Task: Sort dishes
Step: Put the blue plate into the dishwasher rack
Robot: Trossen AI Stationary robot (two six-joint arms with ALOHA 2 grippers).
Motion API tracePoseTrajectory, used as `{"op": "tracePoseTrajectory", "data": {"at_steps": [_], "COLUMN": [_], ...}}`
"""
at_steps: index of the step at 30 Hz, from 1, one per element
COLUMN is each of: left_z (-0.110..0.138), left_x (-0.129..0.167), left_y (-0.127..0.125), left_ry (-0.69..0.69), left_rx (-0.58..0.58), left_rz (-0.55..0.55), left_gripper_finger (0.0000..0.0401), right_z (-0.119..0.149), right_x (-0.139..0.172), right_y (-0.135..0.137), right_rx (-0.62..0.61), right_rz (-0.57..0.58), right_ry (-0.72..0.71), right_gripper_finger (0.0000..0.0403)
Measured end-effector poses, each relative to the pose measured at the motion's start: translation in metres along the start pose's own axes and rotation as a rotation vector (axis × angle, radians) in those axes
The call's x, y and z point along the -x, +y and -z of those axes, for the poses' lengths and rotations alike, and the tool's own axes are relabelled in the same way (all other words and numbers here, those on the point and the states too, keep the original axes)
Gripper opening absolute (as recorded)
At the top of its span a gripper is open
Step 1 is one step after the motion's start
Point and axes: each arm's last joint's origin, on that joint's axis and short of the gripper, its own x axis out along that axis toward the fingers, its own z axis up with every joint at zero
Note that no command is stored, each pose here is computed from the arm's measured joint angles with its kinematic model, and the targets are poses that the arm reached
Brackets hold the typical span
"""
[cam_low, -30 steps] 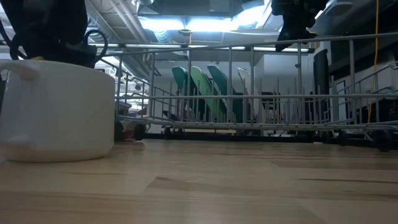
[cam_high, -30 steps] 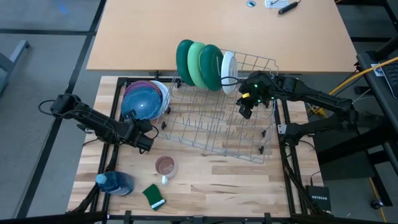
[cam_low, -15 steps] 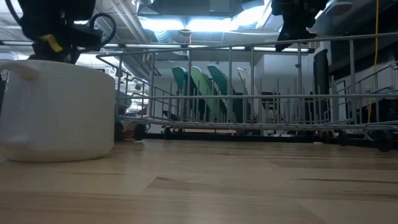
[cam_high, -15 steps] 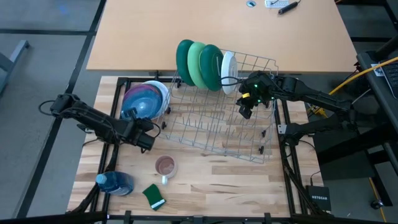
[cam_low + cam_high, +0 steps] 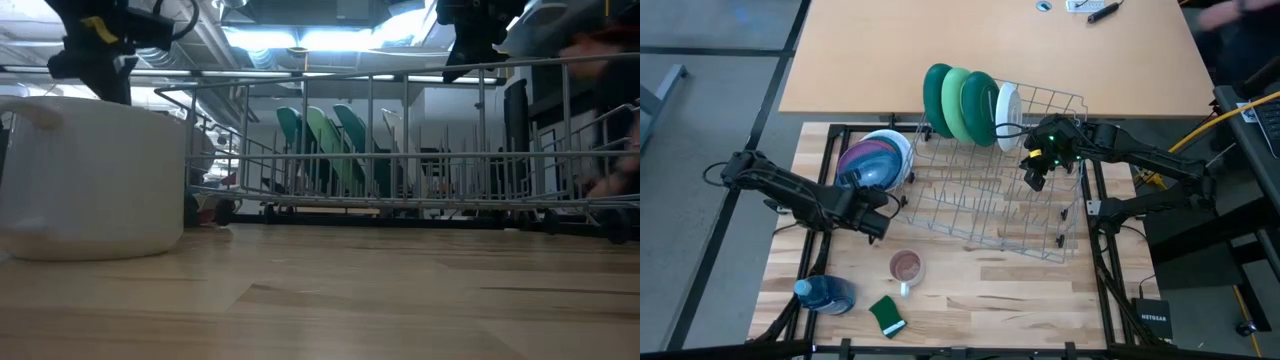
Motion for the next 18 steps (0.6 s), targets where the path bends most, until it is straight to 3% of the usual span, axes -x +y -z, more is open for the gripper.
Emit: {"op": "tracePoseTrajectory", "data": {"at_steps": [18], "left_z": [0.002], "left_x": [0.023], "left_y": [0.026], "left_ry": [-0.037], "left_rx": [0.047], "left_rz": [0.020], "left_gripper_finger": [0.0000], "right_z": [-0.004], "right_x": [0.000], "right_y": [0.000], "right_rx": [0.017], "right_rz": [-0.007], "right_ry": [-0.038], "right_gripper_finger": [0.0065]}}
